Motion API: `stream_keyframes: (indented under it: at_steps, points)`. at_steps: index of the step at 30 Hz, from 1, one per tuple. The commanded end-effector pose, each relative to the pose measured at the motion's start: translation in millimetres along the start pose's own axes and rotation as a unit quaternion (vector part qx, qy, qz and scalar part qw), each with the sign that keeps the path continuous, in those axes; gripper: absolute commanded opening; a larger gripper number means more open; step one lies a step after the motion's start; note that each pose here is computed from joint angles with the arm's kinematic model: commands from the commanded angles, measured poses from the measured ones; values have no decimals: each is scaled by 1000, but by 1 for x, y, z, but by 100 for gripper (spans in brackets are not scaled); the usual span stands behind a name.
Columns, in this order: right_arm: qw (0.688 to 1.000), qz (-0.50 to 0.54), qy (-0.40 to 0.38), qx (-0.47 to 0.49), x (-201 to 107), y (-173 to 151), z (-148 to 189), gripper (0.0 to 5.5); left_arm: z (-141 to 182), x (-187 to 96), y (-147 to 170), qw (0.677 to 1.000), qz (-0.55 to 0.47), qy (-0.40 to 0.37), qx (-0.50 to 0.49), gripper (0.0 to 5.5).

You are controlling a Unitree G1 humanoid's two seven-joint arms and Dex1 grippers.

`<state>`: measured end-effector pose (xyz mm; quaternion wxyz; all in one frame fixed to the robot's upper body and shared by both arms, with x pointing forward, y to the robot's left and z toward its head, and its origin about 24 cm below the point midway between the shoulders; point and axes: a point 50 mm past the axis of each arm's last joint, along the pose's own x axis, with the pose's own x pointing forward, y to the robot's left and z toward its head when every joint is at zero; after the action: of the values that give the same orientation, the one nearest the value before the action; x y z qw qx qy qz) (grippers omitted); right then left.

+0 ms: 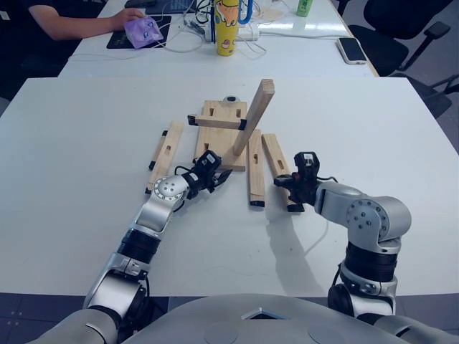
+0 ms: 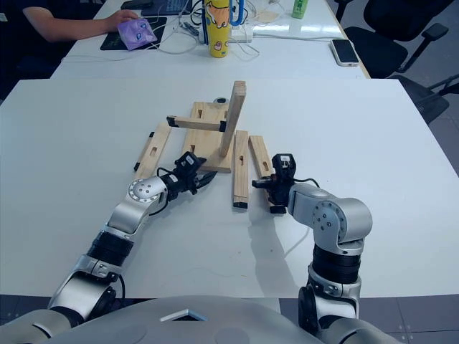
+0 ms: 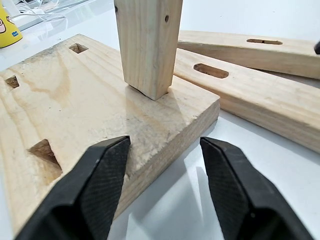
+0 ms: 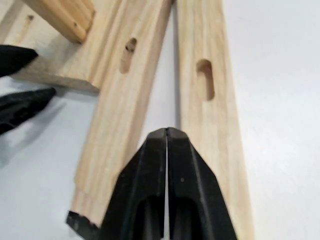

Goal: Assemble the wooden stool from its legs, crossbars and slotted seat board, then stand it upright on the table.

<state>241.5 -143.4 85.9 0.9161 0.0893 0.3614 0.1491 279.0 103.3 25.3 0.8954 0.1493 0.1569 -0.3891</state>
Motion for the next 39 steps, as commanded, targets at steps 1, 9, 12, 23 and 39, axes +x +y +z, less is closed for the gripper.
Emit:
stream_keyframes:
  at_steps: [1, 9, 12, 23, 39]
  points:
    - [999, 32, -27, 24, -4, 11, 10, 60, -57, -13, -11, 990, -3, 125, -58, 260]
    - [996, 30, 15, 82, 4, 22, -6, 202, -51, -9, -9, 991, -10, 121, -52, 260]
    - [995, 33, 26, 88, 7, 25, -10, 255, -50, -8, -10, 991, -15, 120, -51, 260]
    - [996, 42, 47, 57, 19, 37, -16, 351, -49, -4, -18, 991, -32, 115, -58, 260]
    - [992, -32, 119, -27, 34, 52, -24, 351, -43, -2, -15, 992, -37, 110, -51, 260]
